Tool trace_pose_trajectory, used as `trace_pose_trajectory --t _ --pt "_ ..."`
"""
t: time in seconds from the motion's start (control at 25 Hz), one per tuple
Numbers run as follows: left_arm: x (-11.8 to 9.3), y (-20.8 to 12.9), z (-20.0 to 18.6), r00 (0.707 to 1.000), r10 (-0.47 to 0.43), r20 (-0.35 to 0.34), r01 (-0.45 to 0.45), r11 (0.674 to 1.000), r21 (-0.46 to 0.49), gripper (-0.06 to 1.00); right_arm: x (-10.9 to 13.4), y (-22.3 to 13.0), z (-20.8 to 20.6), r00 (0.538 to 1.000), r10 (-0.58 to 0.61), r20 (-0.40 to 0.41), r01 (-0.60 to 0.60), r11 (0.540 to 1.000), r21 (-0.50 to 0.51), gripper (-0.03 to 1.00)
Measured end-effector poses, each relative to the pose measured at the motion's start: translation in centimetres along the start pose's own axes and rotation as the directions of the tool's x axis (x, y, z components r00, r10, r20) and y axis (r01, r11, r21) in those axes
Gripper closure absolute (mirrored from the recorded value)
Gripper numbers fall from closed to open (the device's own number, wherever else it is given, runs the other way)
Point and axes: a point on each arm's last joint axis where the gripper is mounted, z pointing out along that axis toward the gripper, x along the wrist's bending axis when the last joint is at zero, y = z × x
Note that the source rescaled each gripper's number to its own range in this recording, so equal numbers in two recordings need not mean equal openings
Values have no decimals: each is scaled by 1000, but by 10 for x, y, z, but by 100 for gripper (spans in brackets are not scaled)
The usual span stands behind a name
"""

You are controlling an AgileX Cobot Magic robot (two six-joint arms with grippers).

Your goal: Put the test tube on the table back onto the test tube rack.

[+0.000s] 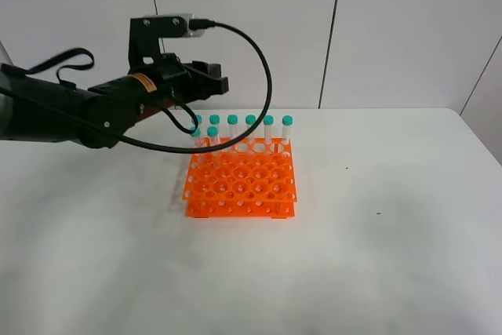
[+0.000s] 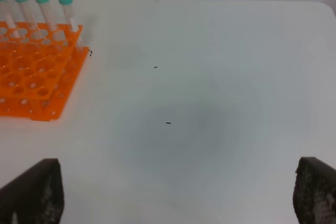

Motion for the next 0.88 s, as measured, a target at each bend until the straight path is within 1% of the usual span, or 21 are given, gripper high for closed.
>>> trace_pose_trajectory --t 0.08,0.12,0.16,0.2,0.28,0.32,0.36,0.4,0.48,0.52,0.6,0.68,0.76,0.84,0.88 --pt "-3 18 -14 1000 14 5 -14 1000 -6 48 0 0 0 1000 0 0 0 1000 0 3" --pt "-4 24 -20 1000 23 6 -23 1000 -2 47 0 0 0 1000 0 0 0 1000 0 3" --pt "-5 30 -28 1000 31 7 -31 999 10 44 0 0 0 1000 0 0 0 1000 0 3" --pt "-6 35 -35 999 40 9 -40 999 27 39 0 0 0 1000 0 0 0 1000 0 3" --pt "-7 41 -47 999 51 10 -52 996 77 21 0 0 0 1000 0 0 0 1000 0 3" --pt "-7 43 -53 999 53 10 -54 992 115 14 0 0 0 1000 0 0 0 1000 0 3" --pt "-8 43 -58 999 53 10 -54 985 161 8 0 0 0 1000 0 0 0 1000 0 3" --pt "-8 43 -61 999 53 9 -54 977 205 5 0 0 0 1000 0 0 0 1000 0 3" --pt "-9 42 -63 998 56 8 -56 946 319 2 0 0 0 1000 0 0 0 1000 0 3" --pt "-9 43 -63 998 65 11 -64 925 374 2 0 0 0 1000 0 0 0 1000 0 3" --pt "-8 47 -59 996 93 17 -91 883 460 2 0 0 0 1000 0 0 0 1000 0 3" --pt "-5 54 -51 995 101 10 -91 844 529 2 0 0 0 1000 0 0 0 1000 0 3" --pt "0 60 -40 995 100 -1 -80 796 600 2 0 0 0 1000 0 0 0 1000 0 3" --pt "6 61 -30 995 100 -13 -65 740 669 2 0 0 0 1000 0 0 0 1000 0 3" --pt "9 60 -24 995 102 -15 -61 703 709 2 0 0 0 1000 0 0 0 1000 0 3"
